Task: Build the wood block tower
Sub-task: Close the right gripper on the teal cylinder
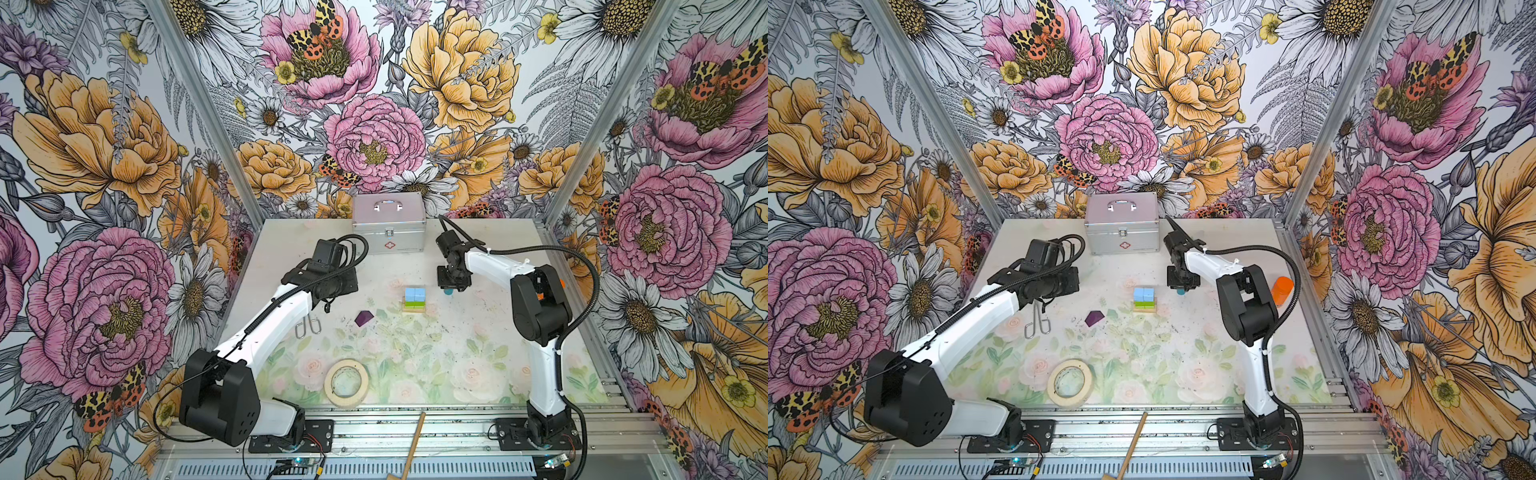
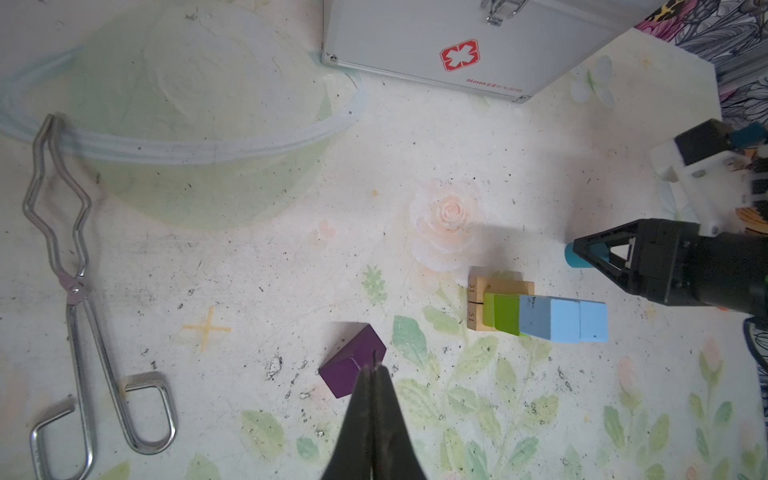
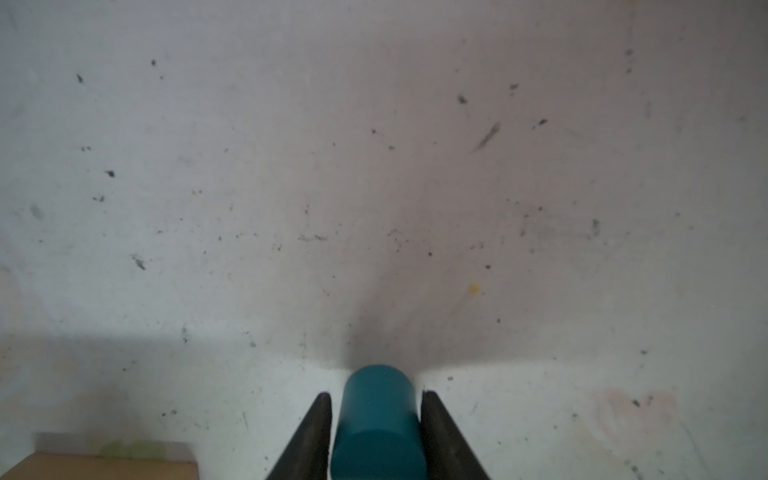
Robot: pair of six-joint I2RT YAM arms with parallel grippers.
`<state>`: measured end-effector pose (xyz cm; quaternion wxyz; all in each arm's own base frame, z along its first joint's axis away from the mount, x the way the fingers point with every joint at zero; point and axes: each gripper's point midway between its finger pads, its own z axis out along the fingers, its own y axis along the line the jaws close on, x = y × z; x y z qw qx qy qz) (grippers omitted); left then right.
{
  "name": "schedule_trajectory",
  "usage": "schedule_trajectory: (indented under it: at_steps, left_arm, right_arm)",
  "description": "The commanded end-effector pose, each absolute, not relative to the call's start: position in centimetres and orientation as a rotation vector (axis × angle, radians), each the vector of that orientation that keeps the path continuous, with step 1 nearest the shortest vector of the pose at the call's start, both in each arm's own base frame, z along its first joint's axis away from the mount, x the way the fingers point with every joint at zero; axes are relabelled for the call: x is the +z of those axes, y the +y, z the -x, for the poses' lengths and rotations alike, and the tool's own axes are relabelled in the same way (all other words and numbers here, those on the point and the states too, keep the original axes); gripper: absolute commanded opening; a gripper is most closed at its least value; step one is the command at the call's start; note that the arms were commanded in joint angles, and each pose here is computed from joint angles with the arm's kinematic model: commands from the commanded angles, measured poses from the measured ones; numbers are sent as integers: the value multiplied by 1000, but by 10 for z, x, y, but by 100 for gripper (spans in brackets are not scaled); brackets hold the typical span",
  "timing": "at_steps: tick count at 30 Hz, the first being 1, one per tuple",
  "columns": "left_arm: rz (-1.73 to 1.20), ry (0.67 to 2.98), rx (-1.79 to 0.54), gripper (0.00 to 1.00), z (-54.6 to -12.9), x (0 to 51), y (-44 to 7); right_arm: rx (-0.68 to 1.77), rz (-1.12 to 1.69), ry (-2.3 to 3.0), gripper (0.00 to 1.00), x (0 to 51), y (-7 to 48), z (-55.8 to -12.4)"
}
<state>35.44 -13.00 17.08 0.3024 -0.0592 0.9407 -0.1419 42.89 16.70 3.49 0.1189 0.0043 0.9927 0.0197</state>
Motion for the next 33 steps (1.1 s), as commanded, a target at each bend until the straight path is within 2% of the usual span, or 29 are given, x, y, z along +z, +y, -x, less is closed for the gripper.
schedule_trajectory:
  at_steps: [1,18,23,27,33]
  left_arm:
    - [154,2500,-360,2,-356,167,-126]
    - [150,2502,-363,2,-356,166,-127]
    - [150,2503,-365,2,-356,166,-128]
    - [148,2501,-364,2,-356,167,-128]
    - [143,2496,-360,2,-356,168,-126]
  right_arm:
    - [53,-13,2922,38,28,166,-427]
    - [40,-9,2932,38,25,165,-423]
    - [36,-8,2934,25,24,165,-422]
    - [29,2,2935,0,29,165,-421]
    - [-45,88,2900,0,72,162,-416]
